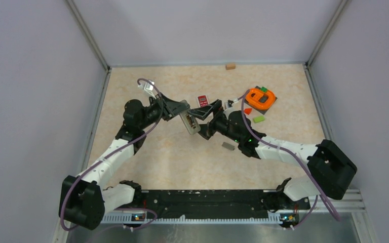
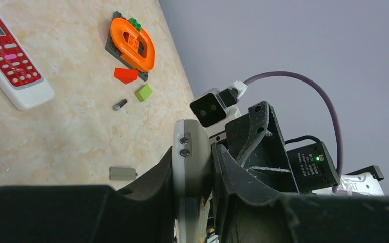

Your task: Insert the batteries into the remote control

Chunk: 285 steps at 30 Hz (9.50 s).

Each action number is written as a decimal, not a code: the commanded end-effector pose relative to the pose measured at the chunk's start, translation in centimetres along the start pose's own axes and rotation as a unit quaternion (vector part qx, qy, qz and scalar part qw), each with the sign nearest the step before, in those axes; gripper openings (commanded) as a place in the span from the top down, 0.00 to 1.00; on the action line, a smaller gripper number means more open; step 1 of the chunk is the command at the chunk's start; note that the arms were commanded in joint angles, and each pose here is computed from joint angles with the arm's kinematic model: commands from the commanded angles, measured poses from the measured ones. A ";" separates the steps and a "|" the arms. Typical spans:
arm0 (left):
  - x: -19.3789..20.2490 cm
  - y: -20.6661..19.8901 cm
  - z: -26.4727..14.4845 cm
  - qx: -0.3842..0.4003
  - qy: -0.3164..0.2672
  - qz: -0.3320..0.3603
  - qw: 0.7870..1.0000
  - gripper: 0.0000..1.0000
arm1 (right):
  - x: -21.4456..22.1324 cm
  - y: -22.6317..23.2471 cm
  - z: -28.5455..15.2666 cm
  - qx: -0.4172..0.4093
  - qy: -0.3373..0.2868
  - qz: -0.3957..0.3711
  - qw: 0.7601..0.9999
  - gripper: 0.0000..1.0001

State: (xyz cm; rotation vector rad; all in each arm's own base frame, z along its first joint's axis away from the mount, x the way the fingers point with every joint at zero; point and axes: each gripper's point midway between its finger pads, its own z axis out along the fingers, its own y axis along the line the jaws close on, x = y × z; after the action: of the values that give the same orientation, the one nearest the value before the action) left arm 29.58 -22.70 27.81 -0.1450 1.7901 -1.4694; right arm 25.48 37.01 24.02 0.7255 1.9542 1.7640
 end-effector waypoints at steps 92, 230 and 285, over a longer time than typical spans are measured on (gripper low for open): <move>0.7 -3.2 -3.6 0.047 0.036 0.138 0.989 1.00 | -24.2 -19.0 -7.2 0.558 -0.242 -0.278 0.744 0.34; -0.8 -7.3 0.9 0.154 0.048 -0.336 0.928 1.00 | 0.6 11.0 -8.6 -0.086 -0.039 -0.340 0.936 0.36; -0.8 -11.2 -0.1 0.168 0.046 -0.102 0.979 1.00 | -2.1 0.2 -3.3 0.185 -0.009 -0.344 0.920 0.83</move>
State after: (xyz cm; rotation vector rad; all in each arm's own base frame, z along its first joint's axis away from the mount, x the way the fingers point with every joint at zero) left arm 31.00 -24.49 31.27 -0.5413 1.7084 -1.9274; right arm 24.10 34.34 29.20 0.1148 2.0665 1.1738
